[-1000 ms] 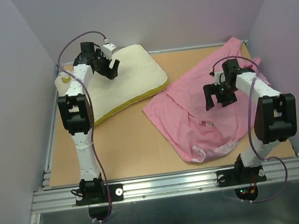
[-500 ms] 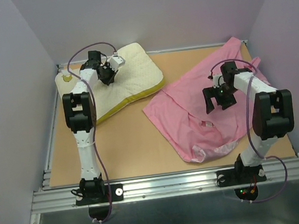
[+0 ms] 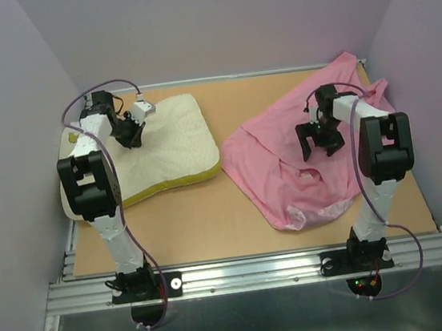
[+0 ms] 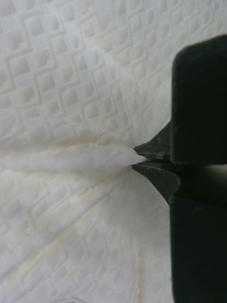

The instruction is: Put the pillow into the pillowcase

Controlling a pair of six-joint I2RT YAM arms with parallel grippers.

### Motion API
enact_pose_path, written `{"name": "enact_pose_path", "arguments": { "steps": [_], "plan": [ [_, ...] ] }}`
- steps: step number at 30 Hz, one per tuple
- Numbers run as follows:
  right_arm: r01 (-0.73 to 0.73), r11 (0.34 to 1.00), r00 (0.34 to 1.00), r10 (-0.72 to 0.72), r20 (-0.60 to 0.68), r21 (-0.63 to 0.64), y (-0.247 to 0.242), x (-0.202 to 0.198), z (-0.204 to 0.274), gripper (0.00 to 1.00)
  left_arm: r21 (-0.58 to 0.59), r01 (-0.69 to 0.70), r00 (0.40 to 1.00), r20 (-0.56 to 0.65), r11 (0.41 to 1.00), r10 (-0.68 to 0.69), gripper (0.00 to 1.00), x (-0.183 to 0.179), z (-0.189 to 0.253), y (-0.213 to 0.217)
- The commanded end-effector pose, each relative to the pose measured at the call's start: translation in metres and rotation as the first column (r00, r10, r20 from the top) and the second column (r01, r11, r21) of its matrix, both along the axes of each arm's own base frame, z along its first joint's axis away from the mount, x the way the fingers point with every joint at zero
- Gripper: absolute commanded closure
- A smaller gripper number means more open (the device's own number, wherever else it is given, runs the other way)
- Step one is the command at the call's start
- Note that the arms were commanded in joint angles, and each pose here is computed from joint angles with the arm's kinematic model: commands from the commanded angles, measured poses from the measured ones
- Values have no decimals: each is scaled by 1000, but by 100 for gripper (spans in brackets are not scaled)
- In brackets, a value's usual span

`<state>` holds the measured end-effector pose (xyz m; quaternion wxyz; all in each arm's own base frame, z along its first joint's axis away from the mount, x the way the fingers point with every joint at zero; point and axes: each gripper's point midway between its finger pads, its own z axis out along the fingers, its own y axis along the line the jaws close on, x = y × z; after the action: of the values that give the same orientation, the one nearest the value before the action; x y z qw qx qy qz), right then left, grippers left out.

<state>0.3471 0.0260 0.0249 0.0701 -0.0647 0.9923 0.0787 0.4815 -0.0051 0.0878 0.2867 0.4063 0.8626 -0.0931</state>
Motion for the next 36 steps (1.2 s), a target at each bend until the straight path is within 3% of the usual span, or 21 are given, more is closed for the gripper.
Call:
{"name": "enact_pose_path", "arguments": {
  "steps": [1,5,6,7,8,9,10,12,15,16,17,21,28,32,33,34,35,36],
  "plan": [
    [-17,1000,998,18,63,-5,10,46,-27,2,72,60,997,-59,996,-56,100,-73,21,7],
    [-47,999,994,46,99,11,23,73,-27,2,97,83,992,-106,992,-73,100,-127,-1,9],
    [-55,998,994,53,99,13,26,74,-26,2,87,78,992,-111,993,-68,96,-132,0,7],
    [-68,998,992,66,112,15,30,78,-22,2,71,78,991,-110,994,-70,78,-134,4,4],
    [-79,997,991,75,112,28,34,77,-18,2,30,83,993,-87,996,-80,52,-135,17,-4],
    [-82,996,990,78,119,27,34,76,-14,2,12,88,994,-67,996,-87,52,-134,27,-7],
    [-93,995,987,88,133,34,35,73,-6,2,-4,96,995,-35,995,-96,26,-131,38,-12],
    [-108,993,983,100,152,44,38,68,7,2,-24,156,987,50,988,-154,22,-124,67,-26],
    [-117,992,974,104,201,55,39,56,35,2,-27,251,967,61,968,-249,21,-130,78,-45],
    [-115,992,966,98,238,57,40,54,52,2,-9,336,940,64,942,-335,4,-135,73,-55],
    [-118,991,967,99,236,66,42,53,53,2,-11,377,925,54,926,-376,1,-142,68,-58],
    [-152,983,950,116,291,105,61,44,88,2,-22,525,851,31,851,-524,1,-159,43,-95],
    [-185,979,950,155,272,87,70,38,91,2,75,631,772,37,772,-635,1,-149,1,-128],
    [-224,973,943,203,262,51,72,30,87,0,175,690,723,-115,703,-681,1,-165,-65,-115],
    [-232,972,940,218,261,27,72,30,85,0,182,695,719,-151,696,-679,10,-170,-77,-112],
    [-249,968,934,245,259,-18,74,29,84,0,181,705,709,-187,685,-680,55,-175,-87,-108],
    [-266,963,929,267,257,-36,77,29,82,0,141,714,697,-241,686,-675,74,-183,-99,-105],
    [-277,960,924,281,261,-51,79,30,81,0,111,709,698,-249,696,-671,81,-186,-101,-106]
  ]
}}
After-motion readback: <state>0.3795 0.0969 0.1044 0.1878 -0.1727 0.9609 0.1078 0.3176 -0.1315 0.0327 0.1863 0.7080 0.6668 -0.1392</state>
